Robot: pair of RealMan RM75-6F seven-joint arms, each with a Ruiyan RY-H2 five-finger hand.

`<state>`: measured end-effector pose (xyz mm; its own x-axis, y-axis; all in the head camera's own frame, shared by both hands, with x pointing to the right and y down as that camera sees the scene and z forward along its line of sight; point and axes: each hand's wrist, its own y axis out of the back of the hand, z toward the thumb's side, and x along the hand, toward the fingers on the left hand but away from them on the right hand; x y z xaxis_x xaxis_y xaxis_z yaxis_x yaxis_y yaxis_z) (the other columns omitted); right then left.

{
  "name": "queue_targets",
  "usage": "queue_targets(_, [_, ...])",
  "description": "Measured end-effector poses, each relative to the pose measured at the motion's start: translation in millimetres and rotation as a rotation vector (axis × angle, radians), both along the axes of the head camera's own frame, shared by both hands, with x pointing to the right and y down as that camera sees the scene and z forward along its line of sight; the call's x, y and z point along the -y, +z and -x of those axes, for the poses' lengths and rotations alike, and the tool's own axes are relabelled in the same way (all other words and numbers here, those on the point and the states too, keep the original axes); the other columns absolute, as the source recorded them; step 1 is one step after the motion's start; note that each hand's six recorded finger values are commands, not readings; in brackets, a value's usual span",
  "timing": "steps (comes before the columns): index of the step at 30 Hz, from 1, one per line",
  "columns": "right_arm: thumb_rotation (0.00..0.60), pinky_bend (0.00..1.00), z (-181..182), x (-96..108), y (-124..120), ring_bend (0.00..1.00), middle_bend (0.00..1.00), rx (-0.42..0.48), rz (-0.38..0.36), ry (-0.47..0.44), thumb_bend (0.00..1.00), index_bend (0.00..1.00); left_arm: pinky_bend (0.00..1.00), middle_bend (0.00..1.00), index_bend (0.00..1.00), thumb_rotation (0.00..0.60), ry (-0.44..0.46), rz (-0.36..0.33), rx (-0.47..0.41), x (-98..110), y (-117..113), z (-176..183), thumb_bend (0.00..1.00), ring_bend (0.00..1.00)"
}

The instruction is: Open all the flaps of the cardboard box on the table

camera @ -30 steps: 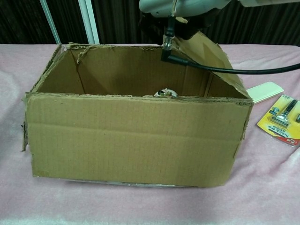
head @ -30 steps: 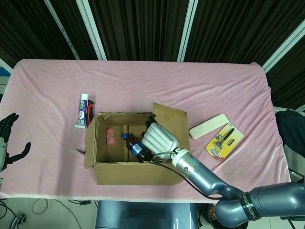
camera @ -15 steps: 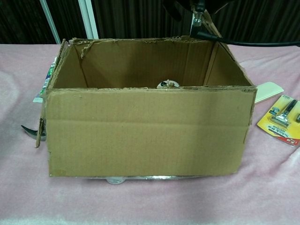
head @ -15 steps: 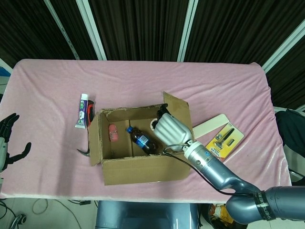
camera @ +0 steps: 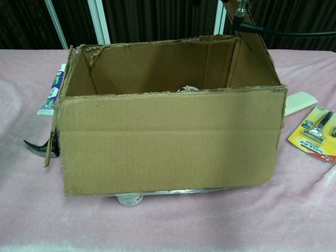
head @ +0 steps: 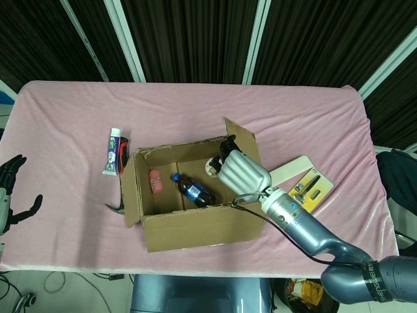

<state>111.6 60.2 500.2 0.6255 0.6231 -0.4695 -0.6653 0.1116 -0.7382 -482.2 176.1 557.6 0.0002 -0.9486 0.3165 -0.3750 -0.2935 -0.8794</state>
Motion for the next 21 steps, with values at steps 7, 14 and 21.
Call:
queue_targets(7, [0.6,0.25,-11,5,-2,0.19,0.35,-0.03,-0.034,-0.006,0.23,0.18,0.08,0.04,0.06,0.6,0.002,0.0,0.002,0,0,0,0.34,0.03])
queue_targets(14, [0.6,0.25,-16,6,-8,0.15,0.27,-0.033,-0.047,-0.007,0.2,0.11,0.08,0.04,0.06,0.6,0.001,0.001,0.004,0,0,0,0.34,0.03])
queue_targets(21, [0.6,0.25,-23,8,-13,0.09,0.17,-0.042,-0.064,-0.004,0.2,0.07,0.07,0.04,0.06,0.6,0.001,0.003,0.006,0,0,0,0.34,0.03])
